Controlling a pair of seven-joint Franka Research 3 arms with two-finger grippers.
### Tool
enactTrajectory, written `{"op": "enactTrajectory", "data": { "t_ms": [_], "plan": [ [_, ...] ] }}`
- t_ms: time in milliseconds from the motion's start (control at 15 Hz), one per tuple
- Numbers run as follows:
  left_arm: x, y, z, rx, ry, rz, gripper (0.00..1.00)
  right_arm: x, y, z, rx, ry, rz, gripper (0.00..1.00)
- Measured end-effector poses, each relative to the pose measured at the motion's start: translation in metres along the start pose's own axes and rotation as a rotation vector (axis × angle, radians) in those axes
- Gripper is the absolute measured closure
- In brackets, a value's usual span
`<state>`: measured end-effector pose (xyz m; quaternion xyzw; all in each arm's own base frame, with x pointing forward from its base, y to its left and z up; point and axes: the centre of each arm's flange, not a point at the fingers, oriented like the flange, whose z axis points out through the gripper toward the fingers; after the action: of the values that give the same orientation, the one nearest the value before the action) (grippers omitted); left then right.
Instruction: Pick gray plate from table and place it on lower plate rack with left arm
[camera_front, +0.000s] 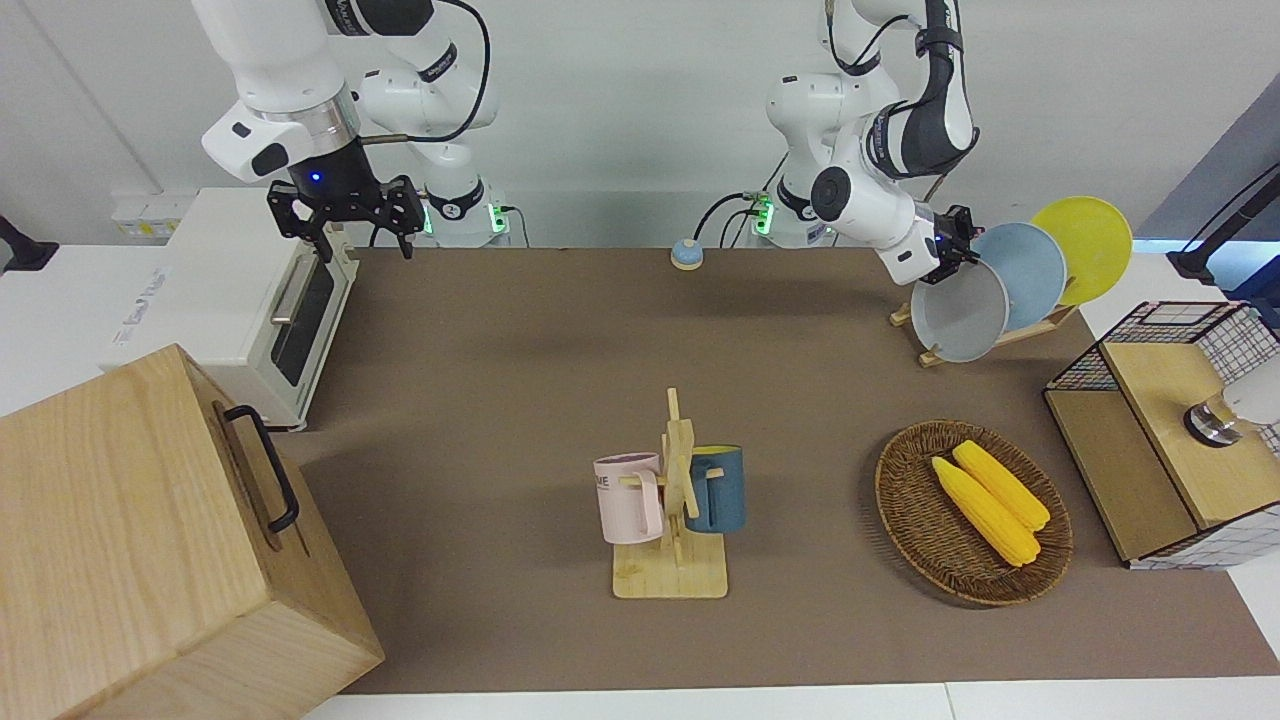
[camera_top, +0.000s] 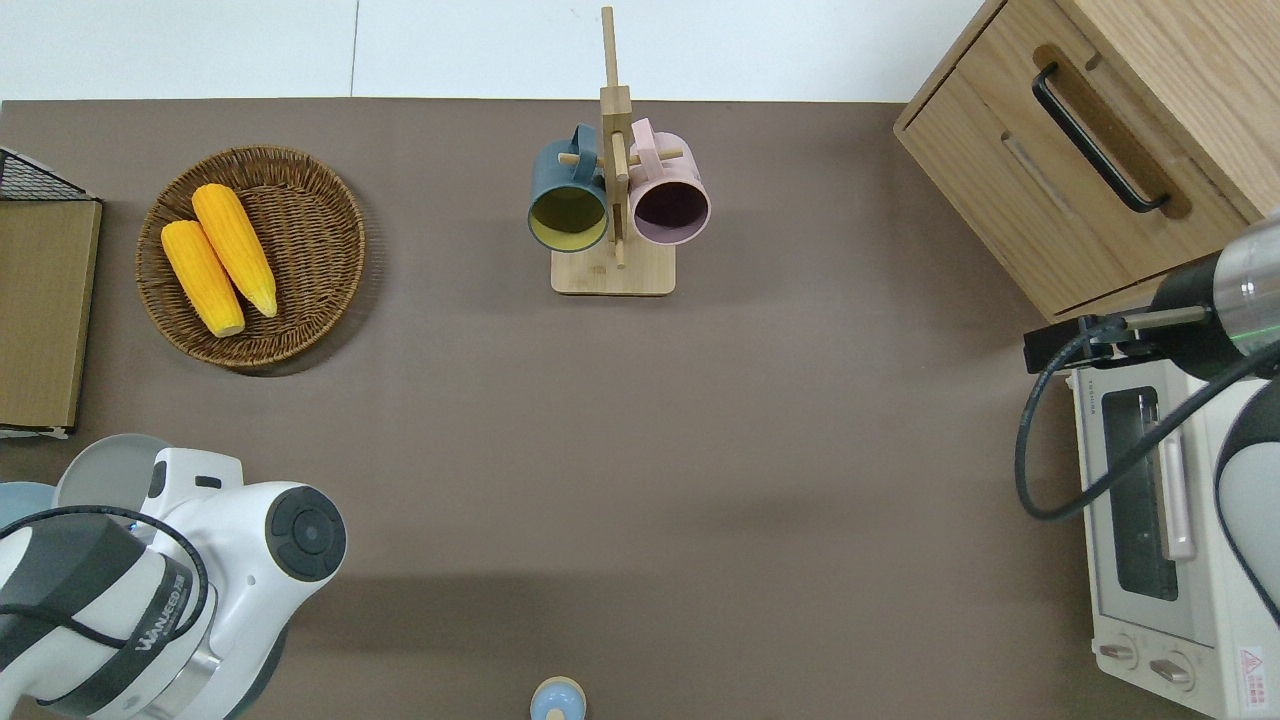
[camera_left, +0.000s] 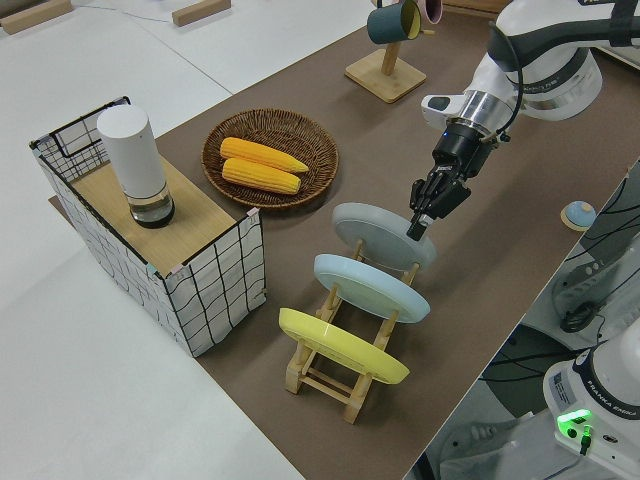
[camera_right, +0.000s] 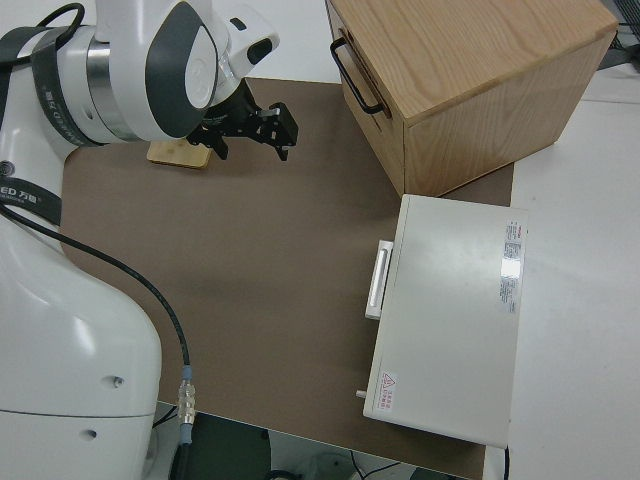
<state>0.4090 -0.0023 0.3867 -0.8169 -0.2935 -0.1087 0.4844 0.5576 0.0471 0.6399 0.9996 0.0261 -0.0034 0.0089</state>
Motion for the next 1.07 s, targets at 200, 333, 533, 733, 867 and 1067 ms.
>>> {"op": "enactTrajectory", "data": {
  "t_ms": [200, 333, 533, 733, 867, 1067],
  "plan": [
    [0.0000, 0.0000, 0.0000, 0.000, 0.000, 0.000, 0.99, 0.0000, 0.0000, 0.0000, 0.000, 0.000, 0.000, 0.01],
    [-0.0003, 0.0009, 0.0000, -0.004, 0.001, 0.001, 0.89, 0.0000, 0.0000, 0.0000, 0.000, 0.000, 0.000, 0.01],
    [-0.0022, 0.0051, 0.0018, -0.005, -0.001, 0.011, 0.61, 0.0000, 0.0000, 0.0000, 0.000, 0.000, 0.000, 0.01],
    [-0.0036, 0.0081, 0.0015, -0.008, 0.001, 0.018, 0.29, 0.0000, 0.0000, 0.0000, 0.000, 0.000, 0.000, 0.01],
    [-0.0043, 0.0090, 0.0004, -0.010, 0.003, 0.021, 0.07, 0.0000, 0.0000, 0.0000, 0.000, 0.000, 0.000, 0.01],
    [-0.0047, 0.0095, -0.0009, -0.012, 0.006, 0.022, 0.00, 0.0000, 0.0000, 0.0000, 0.000, 0.000, 0.000, 0.01]
  ]
}}
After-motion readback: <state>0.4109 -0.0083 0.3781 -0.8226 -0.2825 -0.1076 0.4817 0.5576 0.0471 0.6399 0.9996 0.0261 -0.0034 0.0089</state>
